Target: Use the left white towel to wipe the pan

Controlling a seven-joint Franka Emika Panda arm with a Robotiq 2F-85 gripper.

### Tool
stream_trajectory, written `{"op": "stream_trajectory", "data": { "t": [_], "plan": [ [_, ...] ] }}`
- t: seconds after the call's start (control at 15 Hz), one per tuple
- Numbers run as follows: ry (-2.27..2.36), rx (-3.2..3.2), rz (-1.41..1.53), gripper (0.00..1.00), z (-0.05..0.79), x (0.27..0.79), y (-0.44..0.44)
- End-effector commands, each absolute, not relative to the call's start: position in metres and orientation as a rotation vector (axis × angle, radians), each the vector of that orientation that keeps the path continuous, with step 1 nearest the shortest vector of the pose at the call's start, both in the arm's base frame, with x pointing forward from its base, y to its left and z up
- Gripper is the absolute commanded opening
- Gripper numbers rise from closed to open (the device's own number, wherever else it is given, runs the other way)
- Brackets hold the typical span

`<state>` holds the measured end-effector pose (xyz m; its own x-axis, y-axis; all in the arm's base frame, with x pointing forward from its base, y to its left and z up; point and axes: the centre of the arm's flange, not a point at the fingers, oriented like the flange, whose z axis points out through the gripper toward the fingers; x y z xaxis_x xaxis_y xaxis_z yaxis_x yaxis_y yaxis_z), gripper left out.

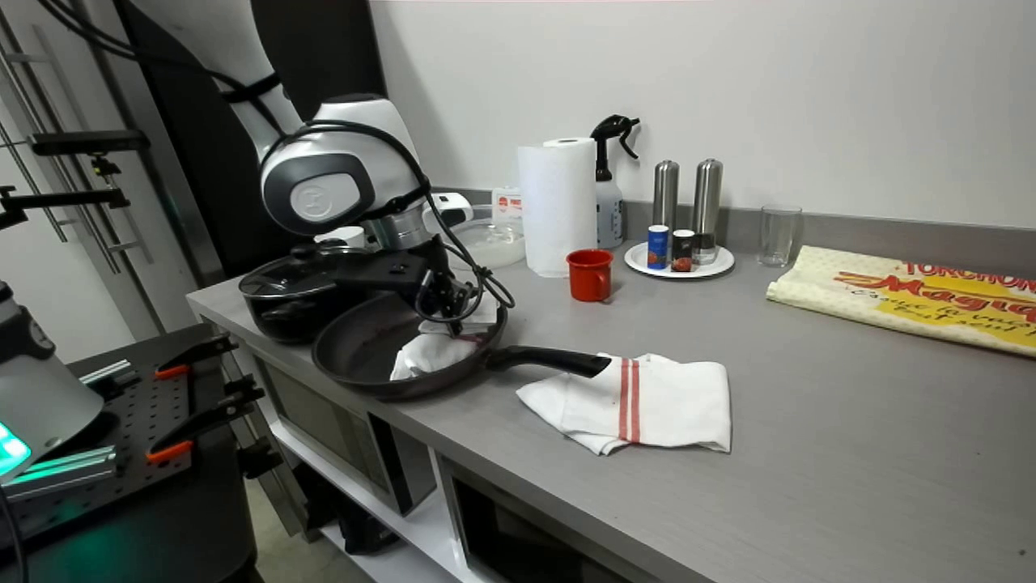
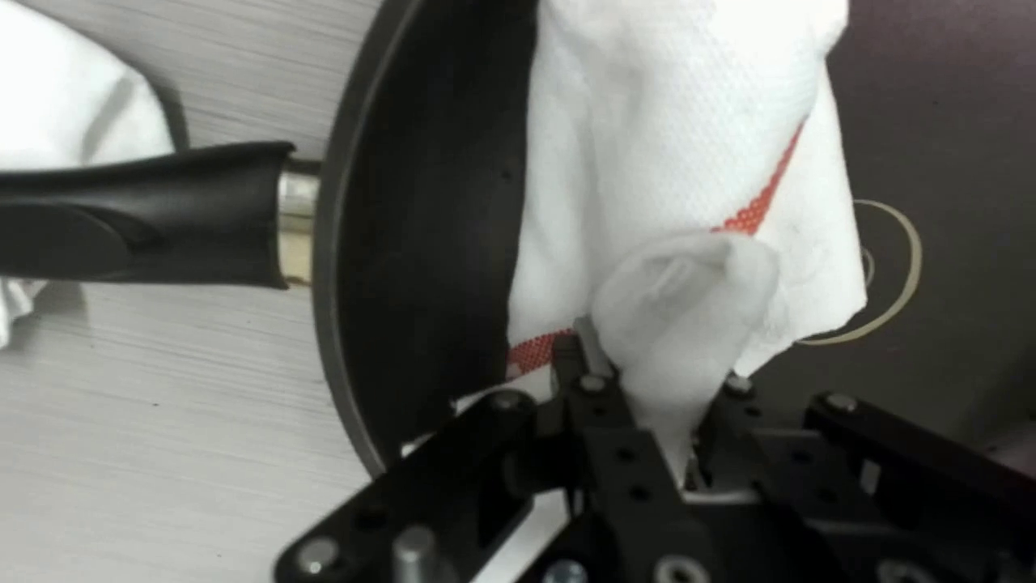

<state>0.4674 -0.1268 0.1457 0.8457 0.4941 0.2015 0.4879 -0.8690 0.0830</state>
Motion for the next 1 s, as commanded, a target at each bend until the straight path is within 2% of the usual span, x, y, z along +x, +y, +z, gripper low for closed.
{"op": "stream_trajectory", "data": {
  "t": [0.0,0.93],
  "plan": [
    [0.922,2.98,0.306,0.05,0.137,0.455,-0.091],
    [1.389,2.903,0.196,0.05,0.132,0.405,0.006]
  ]
}}
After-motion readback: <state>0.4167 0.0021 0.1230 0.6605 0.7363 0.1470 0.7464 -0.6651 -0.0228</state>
